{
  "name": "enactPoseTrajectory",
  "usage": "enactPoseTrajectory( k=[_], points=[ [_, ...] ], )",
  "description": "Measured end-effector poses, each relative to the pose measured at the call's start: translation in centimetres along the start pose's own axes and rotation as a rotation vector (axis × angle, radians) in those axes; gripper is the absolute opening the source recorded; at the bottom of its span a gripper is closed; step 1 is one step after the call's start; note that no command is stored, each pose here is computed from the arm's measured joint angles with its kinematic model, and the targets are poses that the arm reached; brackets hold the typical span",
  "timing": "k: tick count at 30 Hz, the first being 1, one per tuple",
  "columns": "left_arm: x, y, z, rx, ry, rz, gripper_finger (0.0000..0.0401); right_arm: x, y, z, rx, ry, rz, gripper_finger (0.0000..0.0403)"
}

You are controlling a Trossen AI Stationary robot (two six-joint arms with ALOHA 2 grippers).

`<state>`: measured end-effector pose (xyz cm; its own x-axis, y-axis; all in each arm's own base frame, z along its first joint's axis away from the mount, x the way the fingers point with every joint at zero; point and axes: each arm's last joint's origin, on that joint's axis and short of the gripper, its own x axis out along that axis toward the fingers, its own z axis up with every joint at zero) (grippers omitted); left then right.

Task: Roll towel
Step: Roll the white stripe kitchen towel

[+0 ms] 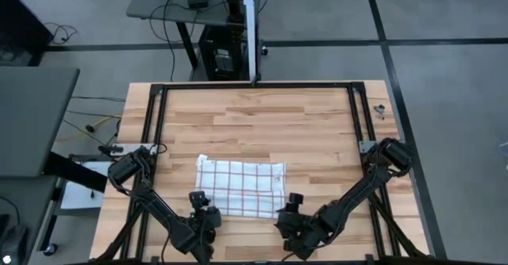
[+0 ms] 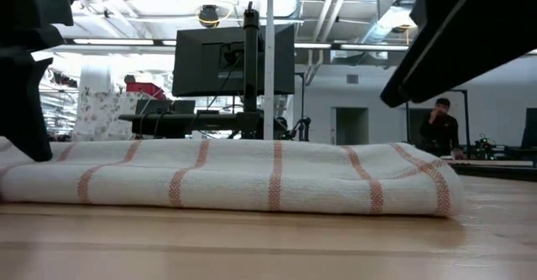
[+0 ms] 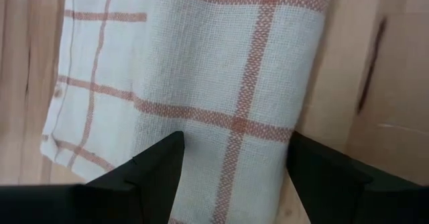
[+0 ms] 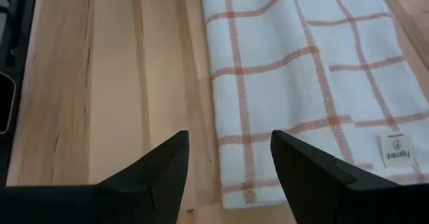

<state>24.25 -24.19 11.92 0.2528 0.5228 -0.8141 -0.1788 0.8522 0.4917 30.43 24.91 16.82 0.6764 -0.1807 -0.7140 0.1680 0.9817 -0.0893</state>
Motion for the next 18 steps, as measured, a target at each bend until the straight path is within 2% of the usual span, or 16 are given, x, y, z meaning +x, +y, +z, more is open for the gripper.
enactPoseTrajectory(
  k=[5,11,14,18],
  points=[
    [0.0,-0.2,0.1,-0.008,-0.007,-0.011,0.0239,0.6,-0.5,0.6,0.022,0.005,0.013,0.0205],
    [0.0,-0.2,0.1,-0.010,-0.007,-0.014,0.0239,2.2,0.1,0.4,-0.186,-0.033,0.017,0.0216],
    [0.0,-0.2,0.2,-0.011,-0.006,-0.016,0.0239,3.1,0.7,-0.5,-0.289,-0.024,0.011,0.0227],
    [0.0,-0.2,0.2,-0.022,-0.005,-0.017,0.0239,4.0,0.9,-1.7,-0.340,0.010,-0.022,0.0235]
  ],
)
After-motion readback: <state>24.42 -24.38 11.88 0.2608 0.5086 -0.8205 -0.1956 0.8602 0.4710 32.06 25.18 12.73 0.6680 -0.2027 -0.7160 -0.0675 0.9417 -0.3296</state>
